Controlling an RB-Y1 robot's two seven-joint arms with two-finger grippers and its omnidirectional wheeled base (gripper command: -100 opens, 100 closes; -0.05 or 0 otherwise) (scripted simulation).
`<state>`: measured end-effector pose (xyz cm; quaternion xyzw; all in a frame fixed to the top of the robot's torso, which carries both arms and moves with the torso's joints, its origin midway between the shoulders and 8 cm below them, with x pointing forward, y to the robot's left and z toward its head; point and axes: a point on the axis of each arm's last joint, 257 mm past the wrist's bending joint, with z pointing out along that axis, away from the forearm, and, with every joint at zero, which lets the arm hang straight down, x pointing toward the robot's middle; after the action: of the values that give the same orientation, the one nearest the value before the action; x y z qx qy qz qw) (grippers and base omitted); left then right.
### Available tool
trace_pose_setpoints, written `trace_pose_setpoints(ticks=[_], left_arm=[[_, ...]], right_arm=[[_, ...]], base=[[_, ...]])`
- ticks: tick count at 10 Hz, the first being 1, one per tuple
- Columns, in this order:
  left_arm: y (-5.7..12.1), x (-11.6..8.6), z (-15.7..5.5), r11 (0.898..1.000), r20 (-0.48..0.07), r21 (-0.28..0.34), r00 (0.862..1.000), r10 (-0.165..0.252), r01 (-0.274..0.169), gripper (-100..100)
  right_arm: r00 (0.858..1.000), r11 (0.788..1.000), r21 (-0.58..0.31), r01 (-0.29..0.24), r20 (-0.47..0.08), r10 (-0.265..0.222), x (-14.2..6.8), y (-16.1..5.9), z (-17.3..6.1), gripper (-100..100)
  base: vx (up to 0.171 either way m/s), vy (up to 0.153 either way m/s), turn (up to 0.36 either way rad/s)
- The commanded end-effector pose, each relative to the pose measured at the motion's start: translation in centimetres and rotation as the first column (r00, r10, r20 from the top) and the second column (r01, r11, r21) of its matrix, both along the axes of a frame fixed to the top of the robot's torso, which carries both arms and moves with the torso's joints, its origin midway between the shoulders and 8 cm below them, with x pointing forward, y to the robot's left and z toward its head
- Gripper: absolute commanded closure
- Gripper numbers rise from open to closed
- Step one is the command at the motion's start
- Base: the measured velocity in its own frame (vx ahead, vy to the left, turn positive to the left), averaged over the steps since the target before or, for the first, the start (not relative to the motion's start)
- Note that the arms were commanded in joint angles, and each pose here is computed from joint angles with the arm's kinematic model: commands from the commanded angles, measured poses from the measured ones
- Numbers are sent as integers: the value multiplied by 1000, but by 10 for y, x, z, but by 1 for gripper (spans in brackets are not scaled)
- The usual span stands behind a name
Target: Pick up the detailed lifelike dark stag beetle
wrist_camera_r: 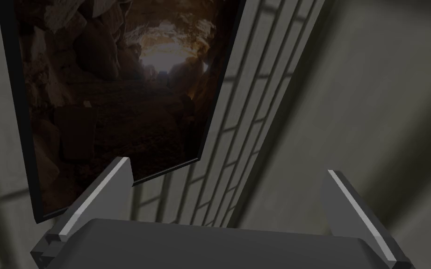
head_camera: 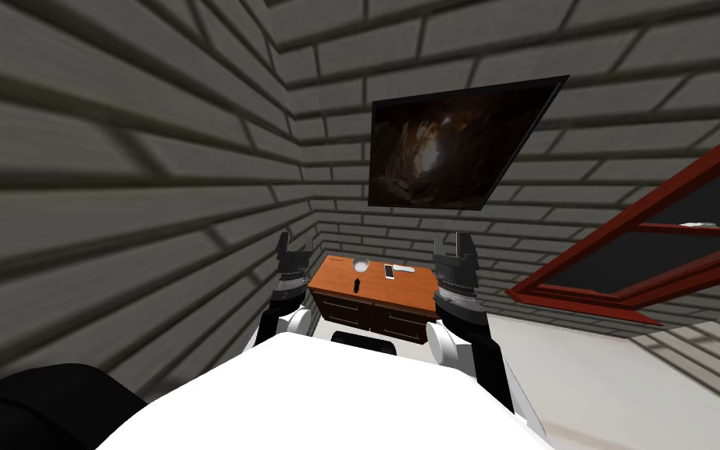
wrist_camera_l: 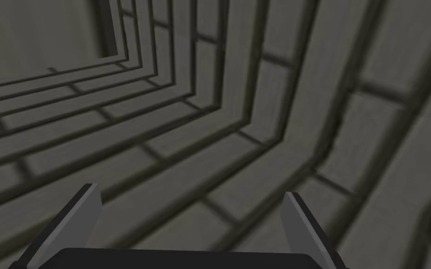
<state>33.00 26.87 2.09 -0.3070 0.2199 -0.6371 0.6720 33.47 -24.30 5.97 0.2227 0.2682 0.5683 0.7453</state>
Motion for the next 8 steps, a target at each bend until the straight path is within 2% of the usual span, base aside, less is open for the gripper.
trace_pose_setpoints(ticks=[1,3,4,6,7,8], left_arm=[[-10,4,-7,999,-25,42,999,-21,22,-100],[-28,11,-25,992,-79,115,996,-49,58,-100],[-39,15,-38,985,-115,156,992,-60,78,-100],[-62,21,-72,962,-201,242,977,-76,124,-100],[-74,23,-90,948,-245,281,966,-82,151,-100],[-76,23,-92,943,-249,297,965,-77,152,-100]], right_arm=[[1000,1000,0,0,0,0,0,0,0,0],[1000,1000,0,0,0,0,0,0,0,0],[1000,1000,0,0,0,0,0,0,0,0],[1000,1000,0,0,0,0,0,0,0,0],[1000,1000,0,0,0,0,0,0,0,0],[1000,1000,0,0,0,0,0,0,0,0]], base=[[-11,5,-18],[-38,13,-33],[-63,25,-53],[-85,27,-76],[-101,6,-93],[-66,5,-27]])
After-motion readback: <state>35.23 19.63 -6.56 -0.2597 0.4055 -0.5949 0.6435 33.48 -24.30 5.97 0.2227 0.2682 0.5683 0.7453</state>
